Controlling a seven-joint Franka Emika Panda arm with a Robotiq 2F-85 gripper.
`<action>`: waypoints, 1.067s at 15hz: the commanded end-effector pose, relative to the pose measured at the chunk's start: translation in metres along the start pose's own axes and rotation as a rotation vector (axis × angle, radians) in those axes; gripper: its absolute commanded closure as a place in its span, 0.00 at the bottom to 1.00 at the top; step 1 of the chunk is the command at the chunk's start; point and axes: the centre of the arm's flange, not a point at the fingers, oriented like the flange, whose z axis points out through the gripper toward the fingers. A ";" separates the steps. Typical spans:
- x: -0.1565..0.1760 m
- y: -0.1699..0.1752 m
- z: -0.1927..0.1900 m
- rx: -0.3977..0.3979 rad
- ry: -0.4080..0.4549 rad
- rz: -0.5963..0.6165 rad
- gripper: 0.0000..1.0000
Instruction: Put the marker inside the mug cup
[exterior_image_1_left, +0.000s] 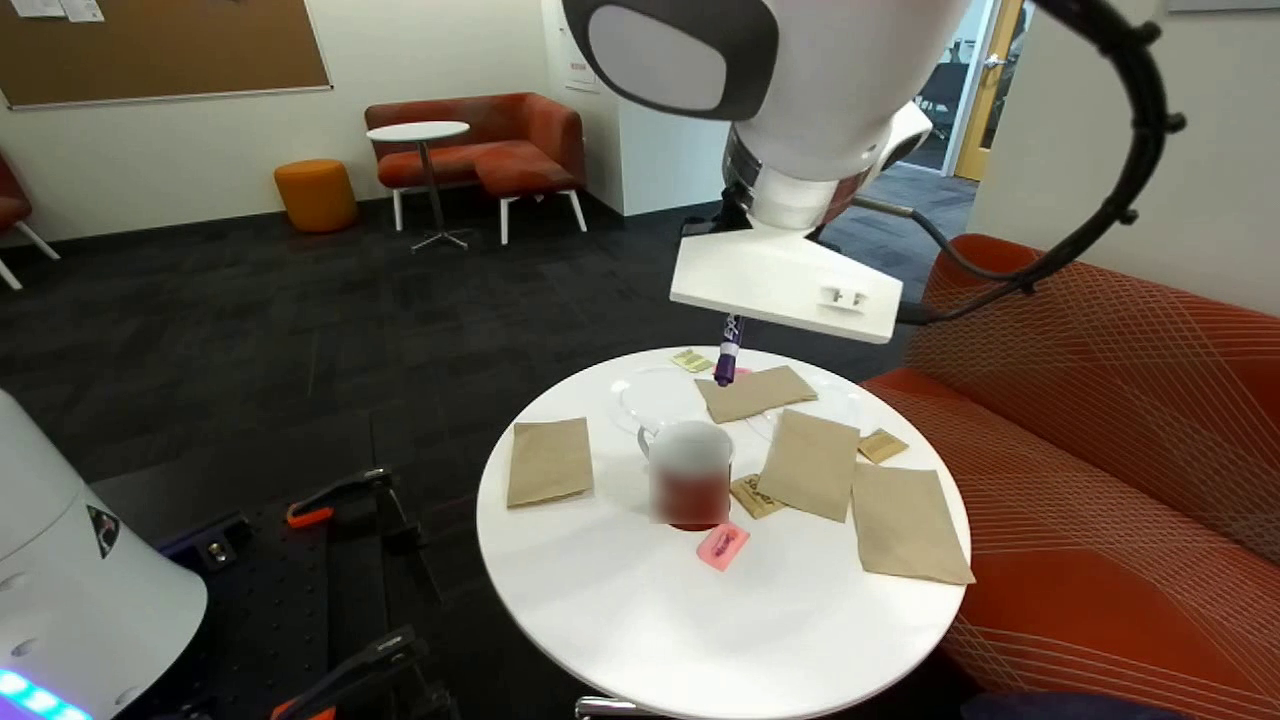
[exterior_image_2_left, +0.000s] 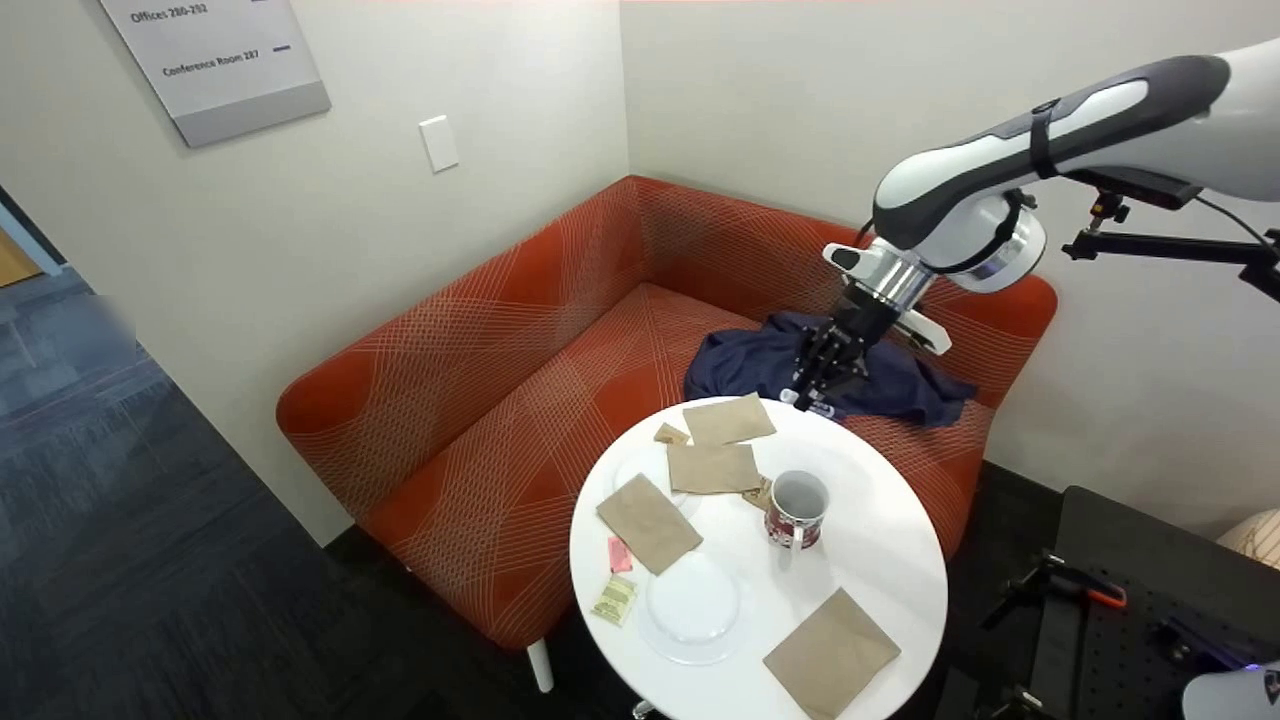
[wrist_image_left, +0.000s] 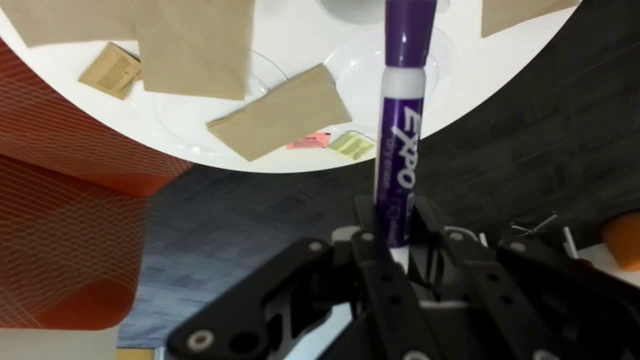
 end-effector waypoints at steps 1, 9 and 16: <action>-0.015 0.004 -0.020 0.097 0.093 -0.110 0.95; -0.032 0.000 -0.034 0.299 0.242 -0.374 0.95; -0.027 -0.012 -0.021 0.384 0.314 -0.476 0.80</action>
